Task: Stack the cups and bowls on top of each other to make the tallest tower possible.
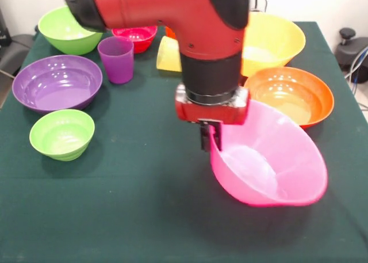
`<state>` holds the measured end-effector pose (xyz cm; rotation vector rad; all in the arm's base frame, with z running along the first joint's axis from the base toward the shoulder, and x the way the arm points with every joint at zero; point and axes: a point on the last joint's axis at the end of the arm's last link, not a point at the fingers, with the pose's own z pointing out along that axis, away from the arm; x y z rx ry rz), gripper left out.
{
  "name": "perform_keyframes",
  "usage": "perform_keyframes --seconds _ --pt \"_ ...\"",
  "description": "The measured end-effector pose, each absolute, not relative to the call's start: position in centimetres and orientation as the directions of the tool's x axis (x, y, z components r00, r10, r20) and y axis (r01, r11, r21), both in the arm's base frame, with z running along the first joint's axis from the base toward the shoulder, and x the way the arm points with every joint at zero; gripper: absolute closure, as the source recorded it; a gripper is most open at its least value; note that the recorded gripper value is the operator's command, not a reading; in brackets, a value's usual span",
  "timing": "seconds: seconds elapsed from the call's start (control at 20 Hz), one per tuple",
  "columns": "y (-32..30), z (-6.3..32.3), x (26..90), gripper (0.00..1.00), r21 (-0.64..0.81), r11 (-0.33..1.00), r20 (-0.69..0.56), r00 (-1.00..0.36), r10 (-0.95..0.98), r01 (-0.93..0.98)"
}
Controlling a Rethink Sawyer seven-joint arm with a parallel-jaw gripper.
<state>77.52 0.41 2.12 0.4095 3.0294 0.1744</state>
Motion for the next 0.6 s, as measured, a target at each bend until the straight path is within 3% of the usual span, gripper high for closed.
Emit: perform_keyframes --seconds 0.6 --pt "-5.2 2.8 77.4 1.00 0.106 0.978 -0.091 -0.978 0.189 0.179"
